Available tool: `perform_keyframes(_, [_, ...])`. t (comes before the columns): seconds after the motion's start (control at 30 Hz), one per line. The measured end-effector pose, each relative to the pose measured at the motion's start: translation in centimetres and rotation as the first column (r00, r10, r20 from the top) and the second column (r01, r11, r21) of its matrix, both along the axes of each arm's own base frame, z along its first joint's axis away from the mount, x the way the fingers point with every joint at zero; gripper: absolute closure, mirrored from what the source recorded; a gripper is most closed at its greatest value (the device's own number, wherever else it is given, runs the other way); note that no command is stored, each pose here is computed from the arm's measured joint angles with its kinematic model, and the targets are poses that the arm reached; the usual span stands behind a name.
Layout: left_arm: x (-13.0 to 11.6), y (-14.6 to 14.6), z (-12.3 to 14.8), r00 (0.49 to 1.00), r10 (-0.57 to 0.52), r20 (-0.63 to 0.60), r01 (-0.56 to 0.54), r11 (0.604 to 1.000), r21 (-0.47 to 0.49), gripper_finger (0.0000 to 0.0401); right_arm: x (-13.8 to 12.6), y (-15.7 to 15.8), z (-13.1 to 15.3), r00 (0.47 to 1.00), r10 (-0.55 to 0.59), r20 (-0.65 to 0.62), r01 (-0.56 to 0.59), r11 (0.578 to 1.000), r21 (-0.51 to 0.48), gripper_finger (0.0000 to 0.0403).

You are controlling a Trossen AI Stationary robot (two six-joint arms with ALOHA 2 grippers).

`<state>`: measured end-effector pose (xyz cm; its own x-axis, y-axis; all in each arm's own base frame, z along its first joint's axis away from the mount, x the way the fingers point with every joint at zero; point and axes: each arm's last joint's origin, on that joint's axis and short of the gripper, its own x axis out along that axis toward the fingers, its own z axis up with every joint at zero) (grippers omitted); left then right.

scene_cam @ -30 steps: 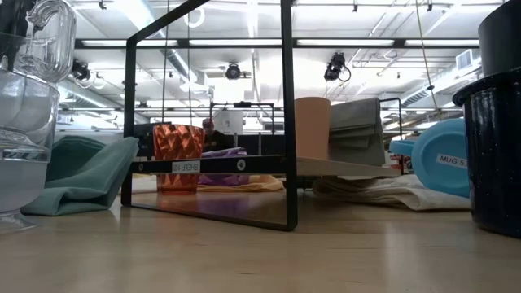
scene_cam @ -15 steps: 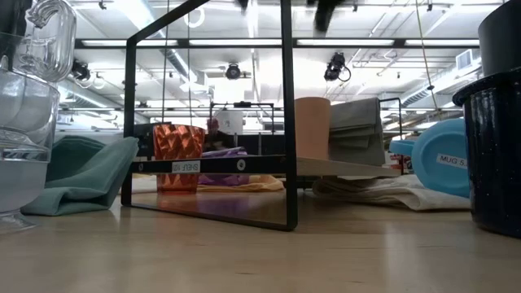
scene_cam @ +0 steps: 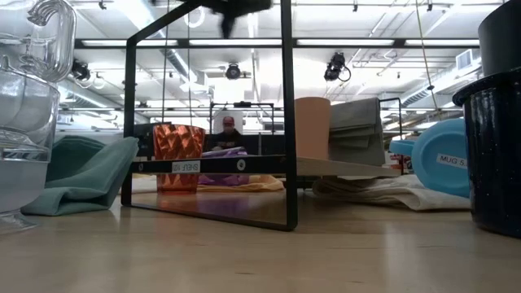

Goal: Stack small to large cups/mugs on shelf
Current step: Put the orange glass on the shelf

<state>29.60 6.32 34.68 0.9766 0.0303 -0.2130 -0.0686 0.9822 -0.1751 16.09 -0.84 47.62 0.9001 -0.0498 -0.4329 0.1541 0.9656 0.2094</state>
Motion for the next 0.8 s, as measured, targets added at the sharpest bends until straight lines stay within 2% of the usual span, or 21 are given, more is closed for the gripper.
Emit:
perform_keyframes(0.17, [-3.2, -0.4, -1.8, 0.981, 0.087, -0.172, -0.102, 0.991, -0.083, 0.0382, 0.8, -0.1, -0.2, 1.000, 0.003, -0.008, -0.003, 1.000, -0.008, 0.0362])
perform_keyframes(0.27, [-4.0, -0.9, -2.8, 0.953, 0.121, -0.278, -0.156, 0.982, -0.107, 0.0382, 1.2, -0.3, -0.3, 1.000, -0.010, -0.017, 0.010, 1.000, -0.008, 0.0362])
perform_keyframes(0.43, [-4.6, -0.9, -3.7, 0.904, 0.174, -0.390, -0.250, 0.956, -0.153, 0.0395, 1.4, -0.6, -0.4, 0.999, -0.030, -0.022, 0.030, 1.000, -0.003, 0.0362])
perform_keyframes(0.53, [-5.2, -0.5, -4.7, 0.842, 0.215, -0.495, -0.355, 0.912, -0.206, 0.0394, 1.4, -0.7, -0.3, 0.999, -0.033, -0.014, 0.033, 0.999, -0.001, 0.0362])
perform_keyframes(0.67, [-6.6, 0.3, -5.8, 0.720, 0.288, -0.631, -0.528, 0.818, -0.229, 0.0381, 1.4, -0.7, -0.3, 0.999, -0.037, -0.014, 0.037, 0.999, 0.007, 0.0362])
perform_keyframes(0.7, [-7.0, 0.5, -6.0, 0.690, 0.294, -0.662, -0.553, 0.803, -0.220, 0.0380, 1.4, -0.7, -0.3, 0.999, -0.037, -0.014, 0.037, 0.999, 0.007, 0.0362])
perform_keyframes(0.8, [-7.5, 0.8, -6.3, 0.644, 0.309, -0.700, -0.596, 0.777, -0.205, 0.0382, 1.4, -0.7, -0.3, 0.999, -0.037, -0.011, 0.037, 0.999, 0.007, 0.0362])
